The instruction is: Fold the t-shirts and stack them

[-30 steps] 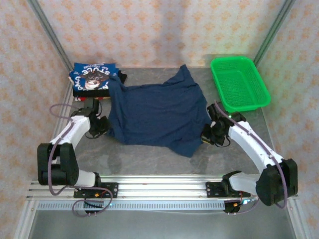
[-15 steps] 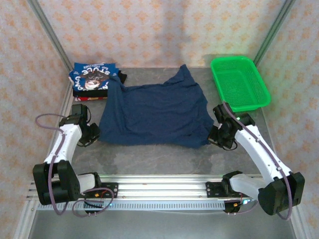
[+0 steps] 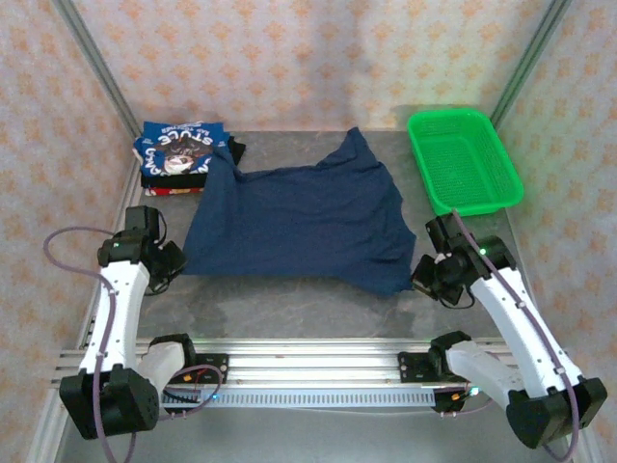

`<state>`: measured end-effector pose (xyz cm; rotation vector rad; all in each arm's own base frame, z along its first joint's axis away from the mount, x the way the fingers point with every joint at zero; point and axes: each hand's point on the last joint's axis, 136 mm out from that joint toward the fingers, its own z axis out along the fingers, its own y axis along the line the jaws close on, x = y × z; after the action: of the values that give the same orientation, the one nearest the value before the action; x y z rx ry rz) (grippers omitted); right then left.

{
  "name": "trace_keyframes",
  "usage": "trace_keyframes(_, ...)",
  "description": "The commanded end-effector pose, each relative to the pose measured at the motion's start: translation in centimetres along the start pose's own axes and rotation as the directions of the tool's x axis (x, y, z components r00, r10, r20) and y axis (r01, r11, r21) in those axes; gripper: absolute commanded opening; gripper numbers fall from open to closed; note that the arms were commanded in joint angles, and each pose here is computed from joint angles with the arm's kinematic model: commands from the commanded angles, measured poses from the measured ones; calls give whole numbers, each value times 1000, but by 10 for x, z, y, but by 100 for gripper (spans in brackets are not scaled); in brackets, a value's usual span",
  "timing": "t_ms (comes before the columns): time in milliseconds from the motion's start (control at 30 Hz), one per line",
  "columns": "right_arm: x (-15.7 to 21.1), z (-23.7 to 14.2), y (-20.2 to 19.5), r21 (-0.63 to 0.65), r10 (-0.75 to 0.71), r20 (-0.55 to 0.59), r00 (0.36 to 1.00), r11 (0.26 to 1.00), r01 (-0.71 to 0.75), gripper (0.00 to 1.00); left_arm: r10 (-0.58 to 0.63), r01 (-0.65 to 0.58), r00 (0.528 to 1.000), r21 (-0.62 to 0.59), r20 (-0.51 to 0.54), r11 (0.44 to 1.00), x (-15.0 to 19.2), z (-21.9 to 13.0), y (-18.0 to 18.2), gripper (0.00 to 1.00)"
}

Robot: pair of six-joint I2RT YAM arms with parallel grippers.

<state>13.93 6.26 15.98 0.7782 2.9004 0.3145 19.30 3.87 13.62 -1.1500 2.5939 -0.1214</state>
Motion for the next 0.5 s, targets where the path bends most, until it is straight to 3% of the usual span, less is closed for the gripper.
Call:
trace_keyframes(0, 15, -12, -11, 17, 56, -37, 998, 998, -55, 0, -22, 24, 999, -68, 33, 997, 8, -28, 22, 0)
trace_keyframes(200, 22, -23, -16, 34, 54, -57, 997, 998, -53, 0, -31, 39, 997, -114, 71, 993, 23, -50, 44, 0)
trace_keyframes(467, 1, -23, -14, 116, -18, -23, 1000, 993, 20, 0, -131, 135, 990, -102, 47, 986, 33, -22, 47, 0)
